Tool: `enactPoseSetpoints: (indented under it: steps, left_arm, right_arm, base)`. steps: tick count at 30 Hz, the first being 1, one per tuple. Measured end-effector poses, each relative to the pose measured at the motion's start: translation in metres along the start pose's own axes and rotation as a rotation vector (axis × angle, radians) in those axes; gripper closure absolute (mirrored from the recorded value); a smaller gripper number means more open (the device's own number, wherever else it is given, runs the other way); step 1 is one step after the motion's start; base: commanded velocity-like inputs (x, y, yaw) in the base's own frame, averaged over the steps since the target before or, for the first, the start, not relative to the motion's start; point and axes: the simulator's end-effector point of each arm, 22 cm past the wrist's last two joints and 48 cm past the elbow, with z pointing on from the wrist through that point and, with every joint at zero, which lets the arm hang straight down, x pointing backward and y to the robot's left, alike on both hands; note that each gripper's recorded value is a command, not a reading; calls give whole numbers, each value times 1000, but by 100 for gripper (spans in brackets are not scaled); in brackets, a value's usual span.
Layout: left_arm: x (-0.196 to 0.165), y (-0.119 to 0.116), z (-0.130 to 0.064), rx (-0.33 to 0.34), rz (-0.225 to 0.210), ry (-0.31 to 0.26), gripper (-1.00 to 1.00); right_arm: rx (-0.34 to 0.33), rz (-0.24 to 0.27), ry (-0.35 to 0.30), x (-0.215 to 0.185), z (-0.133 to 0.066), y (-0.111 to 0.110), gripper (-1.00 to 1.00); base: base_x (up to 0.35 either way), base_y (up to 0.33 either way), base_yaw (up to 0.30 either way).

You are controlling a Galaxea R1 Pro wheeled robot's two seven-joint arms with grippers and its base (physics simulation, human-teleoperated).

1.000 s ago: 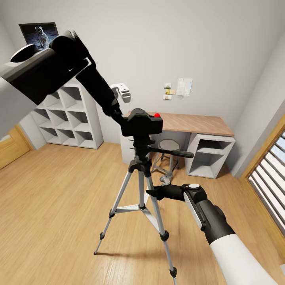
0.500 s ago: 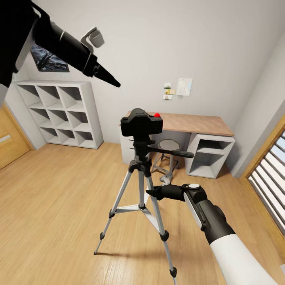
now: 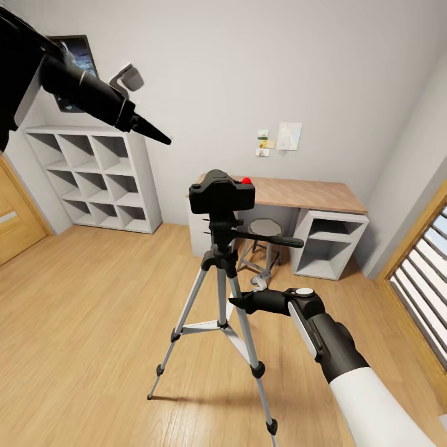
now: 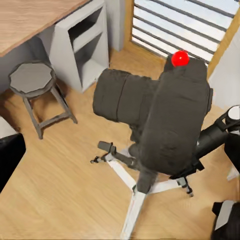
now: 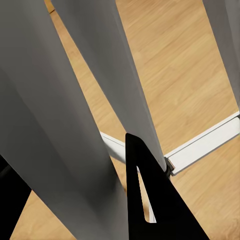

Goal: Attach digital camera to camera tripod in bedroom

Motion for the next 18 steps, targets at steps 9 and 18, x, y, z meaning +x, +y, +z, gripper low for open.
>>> enactPoseSetpoints:
  steps: [9, 18]
  left_arm:
    - [284, 111, 49, -105, -693, 232, -100]
    - [523, 112, 81, -313, -708, 484, -100]
  right_arm:
    - [1, 1, 2, 0, -1, 0, 100]
    - [2, -3, 1, -1, -1, 0, 100]
  base:
    - [0, 0, 0]
    - [0, 0, 0]
